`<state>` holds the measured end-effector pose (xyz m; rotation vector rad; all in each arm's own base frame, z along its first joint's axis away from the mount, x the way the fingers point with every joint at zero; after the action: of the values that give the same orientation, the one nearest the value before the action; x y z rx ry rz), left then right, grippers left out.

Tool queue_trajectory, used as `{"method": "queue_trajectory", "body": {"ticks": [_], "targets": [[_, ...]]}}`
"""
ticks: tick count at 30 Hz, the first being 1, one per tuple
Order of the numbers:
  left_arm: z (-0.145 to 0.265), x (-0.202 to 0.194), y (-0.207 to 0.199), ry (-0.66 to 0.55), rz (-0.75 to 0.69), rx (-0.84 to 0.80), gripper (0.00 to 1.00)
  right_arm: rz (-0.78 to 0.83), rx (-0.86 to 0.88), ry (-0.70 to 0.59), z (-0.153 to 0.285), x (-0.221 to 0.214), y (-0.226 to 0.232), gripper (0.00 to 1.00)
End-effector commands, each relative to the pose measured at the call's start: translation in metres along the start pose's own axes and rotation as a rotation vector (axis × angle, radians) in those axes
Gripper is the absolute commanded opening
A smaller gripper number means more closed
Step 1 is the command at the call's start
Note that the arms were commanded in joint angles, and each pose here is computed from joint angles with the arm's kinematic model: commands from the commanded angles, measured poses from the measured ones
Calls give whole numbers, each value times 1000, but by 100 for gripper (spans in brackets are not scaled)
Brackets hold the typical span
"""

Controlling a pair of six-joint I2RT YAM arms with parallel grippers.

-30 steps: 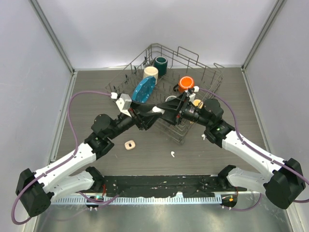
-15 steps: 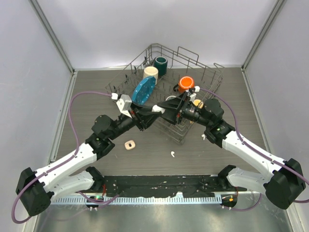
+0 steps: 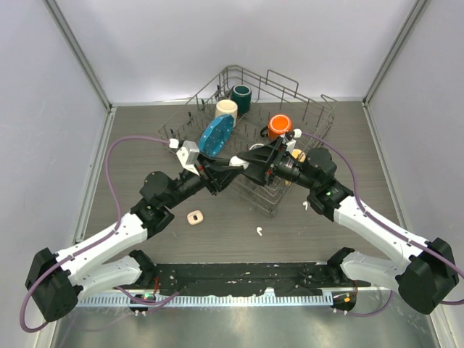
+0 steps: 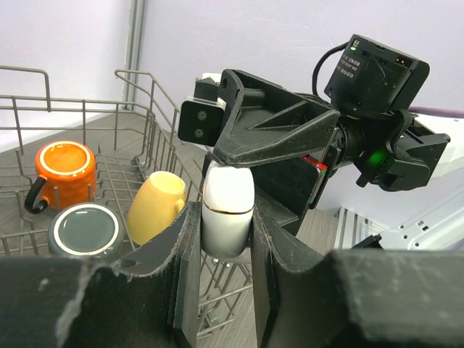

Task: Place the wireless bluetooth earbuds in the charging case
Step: Pick up the charging case at the center of the board.

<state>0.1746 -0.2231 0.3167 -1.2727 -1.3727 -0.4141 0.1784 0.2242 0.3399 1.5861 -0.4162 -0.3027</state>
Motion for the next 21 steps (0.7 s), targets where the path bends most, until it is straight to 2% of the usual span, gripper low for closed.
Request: {"method": "queue_trajectory", "body": {"ticks": [1, 9, 14, 18, 19, 21], "targets": [[-3, 5, 1, -48, 3, 2, 28, 64, 69, 59, 2, -8, 17, 24], [-5, 3, 1, -43, 13, -5, 46, 57, 81, 59, 3, -8, 17, 23], [-5, 2, 1, -39, 17, -6, 34, 56, 86, 56, 3, -8, 17, 23], [-5, 1, 1, -29, 11, -8, 7, 58, 86, 59, 3, -8, 16, 23], [-5, 1, 2, -29, 12, -7, 2, 59, 89, 59, 4, -9, 17, 27], [-3, 0, 1, -34, 10, -11, 0, 85, 91, 52, 5, -8, 17, 40]]}}
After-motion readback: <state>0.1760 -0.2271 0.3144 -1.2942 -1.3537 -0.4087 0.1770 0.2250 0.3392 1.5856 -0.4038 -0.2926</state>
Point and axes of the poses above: each gripper's point midway between its finger pads, its own z axis back along the fingers, its own y axis along the line the jaws close on, x = y × z, the point moved 9 cm from there along z, back along the fingers, and after that the axes turned 9 degrees about z, right-handed, at the moved point
